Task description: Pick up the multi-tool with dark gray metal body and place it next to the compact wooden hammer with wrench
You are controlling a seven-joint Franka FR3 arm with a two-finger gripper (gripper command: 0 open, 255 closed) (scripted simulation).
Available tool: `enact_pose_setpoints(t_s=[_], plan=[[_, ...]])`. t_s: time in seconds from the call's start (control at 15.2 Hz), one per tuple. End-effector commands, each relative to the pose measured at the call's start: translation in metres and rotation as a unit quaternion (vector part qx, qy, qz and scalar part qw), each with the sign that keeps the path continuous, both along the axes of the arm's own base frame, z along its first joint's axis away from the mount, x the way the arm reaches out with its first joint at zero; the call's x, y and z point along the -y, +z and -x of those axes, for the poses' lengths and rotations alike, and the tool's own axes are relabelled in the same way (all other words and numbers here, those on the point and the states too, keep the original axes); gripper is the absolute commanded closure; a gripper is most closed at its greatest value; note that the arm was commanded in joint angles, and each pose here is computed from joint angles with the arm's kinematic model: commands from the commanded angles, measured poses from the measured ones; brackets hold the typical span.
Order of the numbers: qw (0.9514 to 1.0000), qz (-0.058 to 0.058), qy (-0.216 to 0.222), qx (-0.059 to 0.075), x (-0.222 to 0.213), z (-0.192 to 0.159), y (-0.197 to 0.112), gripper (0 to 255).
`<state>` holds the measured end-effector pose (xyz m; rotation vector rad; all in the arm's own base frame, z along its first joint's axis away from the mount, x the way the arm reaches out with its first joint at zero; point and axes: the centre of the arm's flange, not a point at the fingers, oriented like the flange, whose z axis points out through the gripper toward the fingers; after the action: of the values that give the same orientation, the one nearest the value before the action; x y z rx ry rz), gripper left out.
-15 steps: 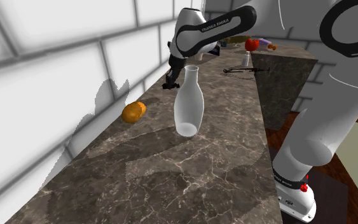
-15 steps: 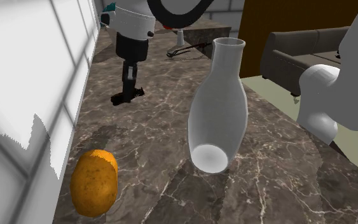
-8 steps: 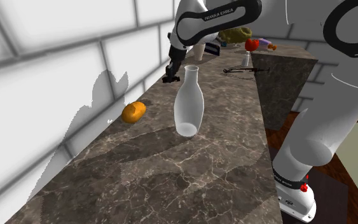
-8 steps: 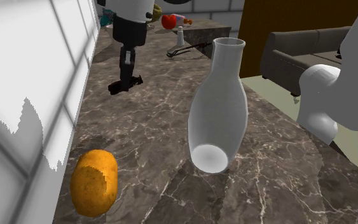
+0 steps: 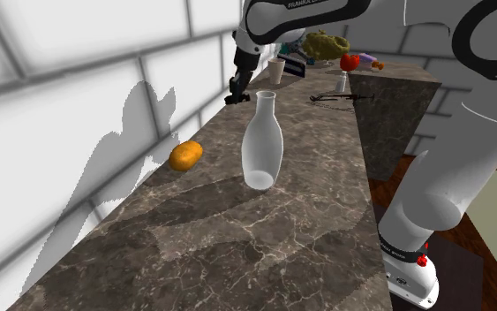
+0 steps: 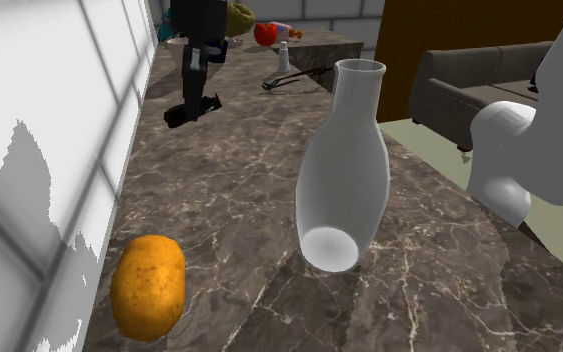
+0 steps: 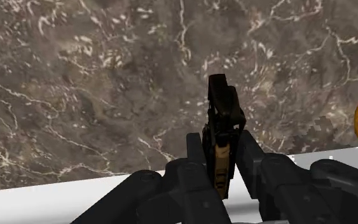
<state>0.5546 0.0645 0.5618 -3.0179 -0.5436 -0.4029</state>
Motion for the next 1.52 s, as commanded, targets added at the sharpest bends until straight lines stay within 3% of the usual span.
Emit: enact_pose_setpoints(t_s=[0.0,0.13,1.45], plan=[[1.0000,0.000,0.000,0.000,0.000,0.000,0.011,255],[1.0000,0.000,0.000,0.000,0.000,0.000,0.018,255],[1.0000,0.000,0.000,0.000,0.264,0.012,0.018,255]])
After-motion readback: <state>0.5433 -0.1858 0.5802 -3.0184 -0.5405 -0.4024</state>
